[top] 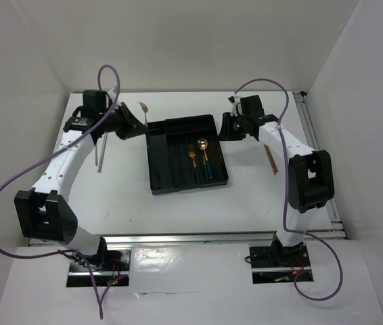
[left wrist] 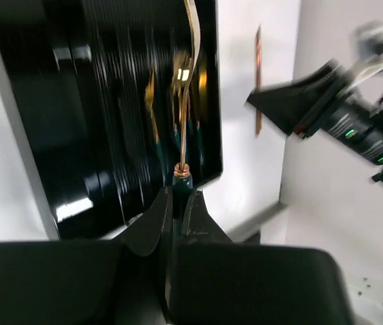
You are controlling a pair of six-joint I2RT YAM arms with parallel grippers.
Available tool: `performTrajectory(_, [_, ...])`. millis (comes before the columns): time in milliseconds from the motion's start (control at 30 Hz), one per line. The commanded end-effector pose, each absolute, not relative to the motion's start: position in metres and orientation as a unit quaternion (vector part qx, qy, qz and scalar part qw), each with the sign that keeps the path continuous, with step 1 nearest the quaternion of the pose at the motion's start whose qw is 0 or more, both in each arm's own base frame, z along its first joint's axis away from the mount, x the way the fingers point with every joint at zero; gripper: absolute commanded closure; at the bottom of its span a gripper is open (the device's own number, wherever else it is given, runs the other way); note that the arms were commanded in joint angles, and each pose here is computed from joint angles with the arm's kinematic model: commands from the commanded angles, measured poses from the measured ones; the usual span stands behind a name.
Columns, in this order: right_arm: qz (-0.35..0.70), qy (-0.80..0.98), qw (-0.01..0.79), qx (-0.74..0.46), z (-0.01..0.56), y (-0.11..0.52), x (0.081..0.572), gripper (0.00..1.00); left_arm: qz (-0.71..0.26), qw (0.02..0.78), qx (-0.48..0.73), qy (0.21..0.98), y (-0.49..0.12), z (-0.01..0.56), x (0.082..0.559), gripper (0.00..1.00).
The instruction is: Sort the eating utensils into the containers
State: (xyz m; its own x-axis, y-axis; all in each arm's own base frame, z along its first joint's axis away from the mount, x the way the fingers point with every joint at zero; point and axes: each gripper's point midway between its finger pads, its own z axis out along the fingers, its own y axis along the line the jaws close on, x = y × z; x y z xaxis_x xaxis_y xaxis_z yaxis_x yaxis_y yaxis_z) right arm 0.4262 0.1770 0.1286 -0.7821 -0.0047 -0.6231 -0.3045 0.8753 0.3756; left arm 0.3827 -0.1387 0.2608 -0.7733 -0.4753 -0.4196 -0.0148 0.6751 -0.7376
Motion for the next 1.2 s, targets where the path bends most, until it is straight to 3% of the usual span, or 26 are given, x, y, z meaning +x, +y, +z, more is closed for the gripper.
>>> performTrajectory(0, [0.226,0.895,0.371,-0.097,0.165,0.172,0.428,0.6,-0.397,0.256,-0.175,0.864,-0.168,0.244,0.366,1.0])
performTrajectory(633, [0.216,0.898,0.373,-0.083,0.163,0.151,0.416,0.6,-0.323,0.202,-0.132,0.915,-0.276,0.133,0.372,1.0])
performTrajectory(1167, [0.218,0.902,0.366,-0.073,0.155,0.14,0.411,0.6,-0.321,0.204,-0.093,0.92,-0.311,0.125,0.38,1.0])
